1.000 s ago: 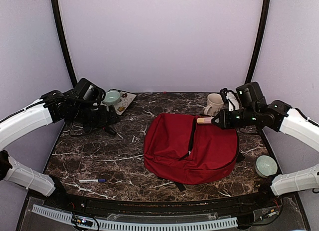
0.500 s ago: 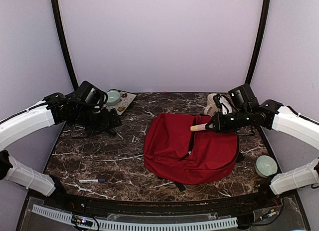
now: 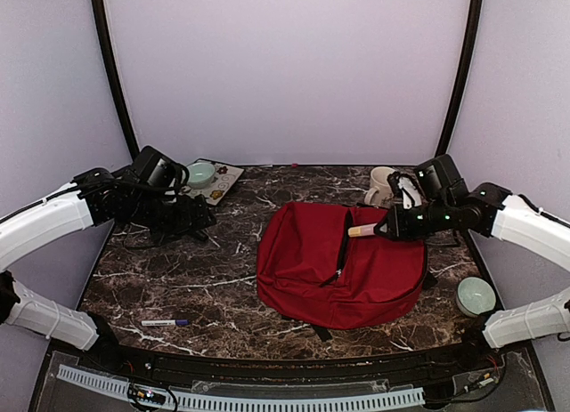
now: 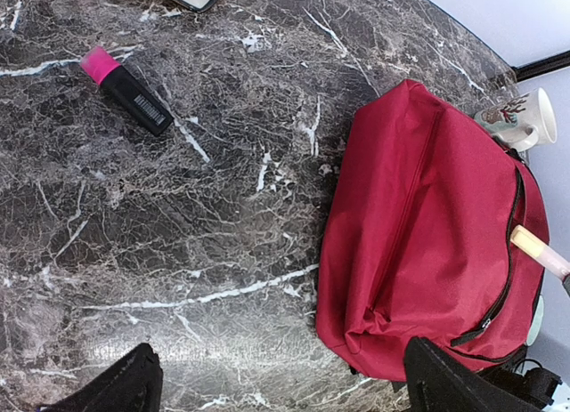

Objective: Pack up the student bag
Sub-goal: Place the pen in the lower front pocket of the bag.

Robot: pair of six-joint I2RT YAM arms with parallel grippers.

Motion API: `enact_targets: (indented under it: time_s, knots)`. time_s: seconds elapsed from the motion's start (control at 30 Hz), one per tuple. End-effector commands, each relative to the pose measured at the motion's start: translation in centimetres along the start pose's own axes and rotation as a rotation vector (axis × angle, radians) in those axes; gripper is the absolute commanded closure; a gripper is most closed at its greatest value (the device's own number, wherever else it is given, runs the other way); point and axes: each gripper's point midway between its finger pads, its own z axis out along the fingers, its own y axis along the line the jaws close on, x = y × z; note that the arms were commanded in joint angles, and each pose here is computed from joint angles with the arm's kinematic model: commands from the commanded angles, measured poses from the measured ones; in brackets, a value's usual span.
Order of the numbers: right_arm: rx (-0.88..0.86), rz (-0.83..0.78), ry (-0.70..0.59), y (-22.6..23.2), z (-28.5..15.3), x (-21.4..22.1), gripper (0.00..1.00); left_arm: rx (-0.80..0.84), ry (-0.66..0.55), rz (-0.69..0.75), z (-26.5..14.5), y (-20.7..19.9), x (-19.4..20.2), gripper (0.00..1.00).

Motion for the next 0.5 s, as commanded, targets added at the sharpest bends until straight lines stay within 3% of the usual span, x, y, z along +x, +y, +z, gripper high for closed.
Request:
enact_targets:
  time_s: [0.0,0.47]
  knots:
    - [-0.002,0.002,0.002,-0.4,0.8,0.4,1.00,0.017,-0.007,-0.010,-0.5,0.0,-0.1,0.03]
    - [-0.065,-0.010,0.125,0.0,3.5,3.0,1.00,0.039,0.013,-0.024,-0.1,-1.0,-0.2,0.05]
